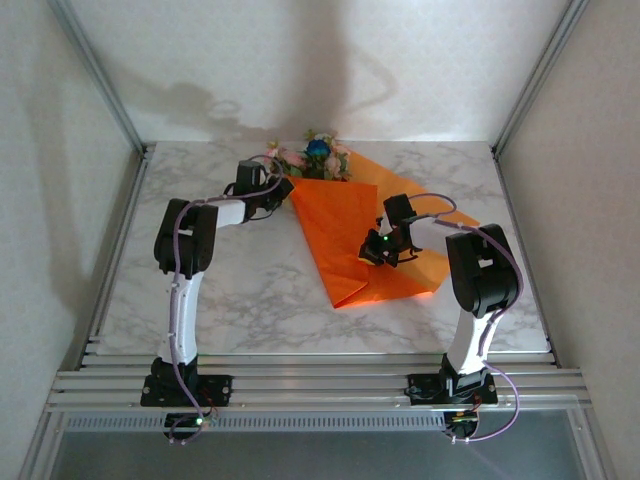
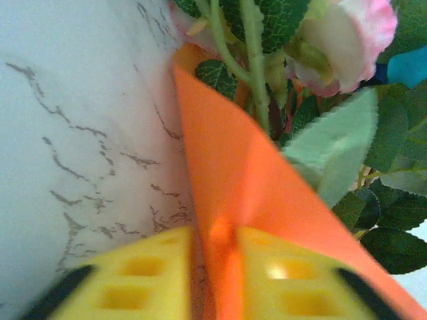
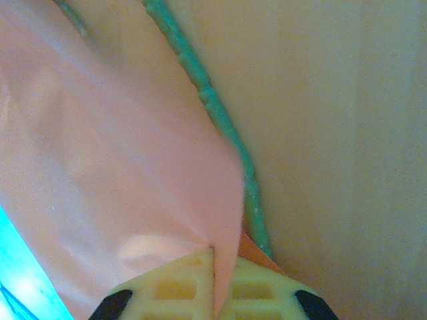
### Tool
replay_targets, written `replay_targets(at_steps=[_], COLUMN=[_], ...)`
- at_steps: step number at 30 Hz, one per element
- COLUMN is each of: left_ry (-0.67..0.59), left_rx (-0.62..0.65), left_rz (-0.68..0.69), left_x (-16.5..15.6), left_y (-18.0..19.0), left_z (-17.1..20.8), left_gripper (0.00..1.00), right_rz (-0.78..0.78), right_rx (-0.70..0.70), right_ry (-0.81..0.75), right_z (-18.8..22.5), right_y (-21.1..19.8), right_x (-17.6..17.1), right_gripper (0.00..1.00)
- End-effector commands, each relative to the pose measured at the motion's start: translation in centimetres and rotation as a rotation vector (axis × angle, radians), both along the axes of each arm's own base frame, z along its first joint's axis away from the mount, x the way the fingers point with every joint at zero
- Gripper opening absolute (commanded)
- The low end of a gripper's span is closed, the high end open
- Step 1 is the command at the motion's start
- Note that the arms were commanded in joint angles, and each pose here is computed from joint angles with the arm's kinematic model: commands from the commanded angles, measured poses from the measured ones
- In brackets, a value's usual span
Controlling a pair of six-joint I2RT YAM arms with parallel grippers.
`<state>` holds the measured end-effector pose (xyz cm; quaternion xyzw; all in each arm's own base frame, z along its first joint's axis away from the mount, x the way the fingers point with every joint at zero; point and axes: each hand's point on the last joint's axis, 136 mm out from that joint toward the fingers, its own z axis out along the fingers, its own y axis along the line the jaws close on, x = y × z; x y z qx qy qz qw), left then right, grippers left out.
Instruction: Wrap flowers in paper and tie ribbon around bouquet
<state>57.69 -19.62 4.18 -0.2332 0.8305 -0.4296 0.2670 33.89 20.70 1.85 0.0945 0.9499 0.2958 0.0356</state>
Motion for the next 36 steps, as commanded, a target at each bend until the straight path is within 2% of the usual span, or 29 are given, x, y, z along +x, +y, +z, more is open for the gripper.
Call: replay_targets(at_steps=[1, 2, 5, 9, 11, 15, 19, 25, 31, 34, 36], left_ry=[0.001, 0.013, 0.083, 0.166, 0.185, 0.214, 0.242, 0.262, 0.220, 0.214, 0.209], left_rx=[0.048, 0.051, 0.046, 0.044, -0.003, 0.002, 0.018, 0.043, -0.046, -0.059, -0.058], left_rz=[0.014, 0.013, -0.037, -0.103, -0.132, -0.198, -0.210, -0.206, -0.262, -0.271, -0.260], left_x=[-1.3, -2.5, -7.8, -15.8, -19.5, -23.7, -25.6, -26.3, -27.5, -28.0, -28.0], left_y=[1.0, 1.0, -0.8, -4.1, -6.4, -9.8, -10.5, -10.3, -12.6, -13.2, -12.9], left_z=[1.1, 1.2, 0.7, 0.6, 1.3, 1.8, 0.5, -0.8, 0.0, -0.3, -0.3], left_gripper=[0.55, 0.59, 0.63, 0.64, 0.63, 0.62, 0.58, 0.53, 0.42, 0.29, 0.02], right_rz=[-0.014, -0.014, -0.015, -0.018, -0.016, -0.013, -0.010, -0.010, -0.013, -0.013, -0.014], right_rx=[-0.115, -0.114, -0.113, -0.111, -0.110, -0.114, -0.111, -0.109, -0.111, -0.112, -0.116], right_ry=[0.116, 0.113, 0.119, 0.120, 0.121, 0.121, 0.121, 0.120, 0.128, 0.129, 0.133], right_z=[-3.6, -3.6, -3.7, -3.9, -4.0, -4.2, -4.3, -4.3, -4.6, -4.7, -4.8], right_y=[-2.1, -2.0, -2.0, -2.0, -2.1, -2.2, -2.2, -2.2, -2.3, -2.3, -2.4], right_x=[-2.2, -2.2, -2.2, -2.3, -2.5, -2.6, -2.6, -2.5, -2.8, -2.9, -3.0], right_gripper=[0.00, 0.00, 0.00, 0.00, 0.00, 0.00, 0.00, 0.00, 0.00, 0.00, 0.00])
